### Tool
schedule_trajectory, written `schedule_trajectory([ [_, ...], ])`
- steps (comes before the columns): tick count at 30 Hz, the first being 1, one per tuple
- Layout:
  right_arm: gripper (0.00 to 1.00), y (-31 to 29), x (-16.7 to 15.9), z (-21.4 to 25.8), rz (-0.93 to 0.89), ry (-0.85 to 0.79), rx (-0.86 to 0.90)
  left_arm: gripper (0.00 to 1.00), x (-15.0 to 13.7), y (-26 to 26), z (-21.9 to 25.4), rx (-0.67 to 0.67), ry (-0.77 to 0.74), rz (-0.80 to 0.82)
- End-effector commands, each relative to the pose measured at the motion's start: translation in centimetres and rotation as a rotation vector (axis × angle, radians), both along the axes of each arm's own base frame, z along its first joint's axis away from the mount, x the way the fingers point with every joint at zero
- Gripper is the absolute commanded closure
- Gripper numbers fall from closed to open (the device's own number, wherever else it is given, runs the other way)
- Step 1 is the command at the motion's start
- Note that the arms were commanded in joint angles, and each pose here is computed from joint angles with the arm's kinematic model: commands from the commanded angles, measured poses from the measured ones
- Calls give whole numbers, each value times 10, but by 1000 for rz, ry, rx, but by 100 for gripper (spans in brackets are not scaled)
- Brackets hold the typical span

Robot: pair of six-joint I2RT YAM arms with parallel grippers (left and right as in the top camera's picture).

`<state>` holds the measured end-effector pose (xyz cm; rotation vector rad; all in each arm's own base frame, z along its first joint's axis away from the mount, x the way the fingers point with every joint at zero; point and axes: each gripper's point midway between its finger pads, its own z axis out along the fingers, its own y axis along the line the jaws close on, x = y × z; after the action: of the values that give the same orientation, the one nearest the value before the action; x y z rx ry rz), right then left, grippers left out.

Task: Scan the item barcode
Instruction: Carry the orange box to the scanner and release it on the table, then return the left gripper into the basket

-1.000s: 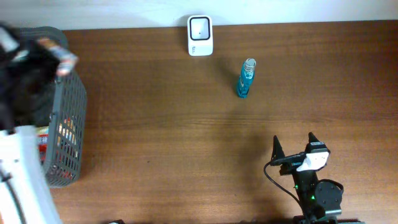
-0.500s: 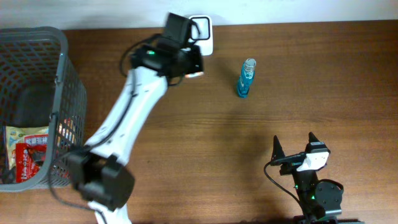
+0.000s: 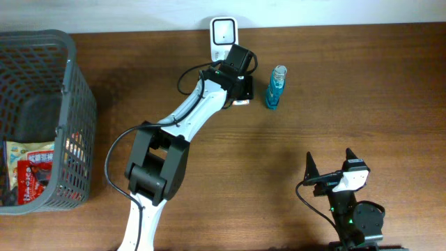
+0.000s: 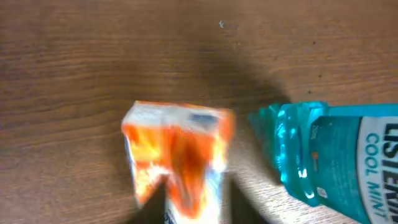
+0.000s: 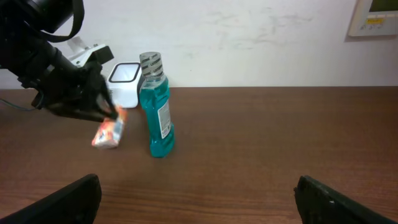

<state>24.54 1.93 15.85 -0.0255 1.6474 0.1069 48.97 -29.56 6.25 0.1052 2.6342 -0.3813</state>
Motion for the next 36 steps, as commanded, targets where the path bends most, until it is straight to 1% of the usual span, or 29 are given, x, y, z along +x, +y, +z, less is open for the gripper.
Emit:
schedule_trajectory([
  [1,2,0,0,-3,-2,6,2,35,-2,-13,4,-29,-5,-36],
  [3,1,0,0,-3,-2,6,2,21,1,-17,22,-59,-22,-45],
  [4,2,0,0,-4,-2,6,2,21,6,-16,41,-77,-47,-42],
  [6,2,0,0,-4,-2,6,2,24,10,-11,82,-99,-94,-36],
  [9,2,0,0,-3,-2,6,2,24,4,19,162,-69,-197,-83],
  [11,2,0,0,-4,-2,6,2,20,-4,64,211,-33,-243,-2],
  [12,2,0,0,-3,-2,6,2,20,-8,86,228,-11,-262,43],
  [13,2,0,0,-3,-2,6,2,8,-12,104,240,7,-278,81],
  [14,2,0,0,-3,-2,6,2,1,-21,144,262,45,-302,163],
  [16,2,0,0,-3,-2,6,2,1,-44,221,295,94,-324,320],
  [19,2,0,0,-3,-2,6,2,1,-80,316,321,85,-316,582],
  [21,2,0,0,-3,-2,6,2,1,-119,385,319,78,-250,822],
  [22,2,0,0,-3,-2,6,2,1,-137,411,313,78,-205,918],
  [24,2,0,0,-3,-2,6,2,1,-167,451,300,88,-120,1066],
  [25,2,0,0,-4,-2,6,2,1,-181,468,292,64,-82,1148],
  [26,2,0,0,-3,-2,6,2,1,-188,478,287,45,-62,1192],
  [29,2,0,0,-4,-2,6,2,1,-208,502,258,-36,35,1307],
  [31,2,0,0,-3,-2,6,2,1,-214,507,231,-68,112,1334],
  [32,2,0,0,-3,-2,6,2,1,-214,508,219,-73,136,1335],
  [33,2,0,0,-3,-2,6,2,1,-208,508,192,-94,172,1326],
  [36,2,0,0,-3,-2,6,2,1,-200,502,147,-141,228,1306],
])
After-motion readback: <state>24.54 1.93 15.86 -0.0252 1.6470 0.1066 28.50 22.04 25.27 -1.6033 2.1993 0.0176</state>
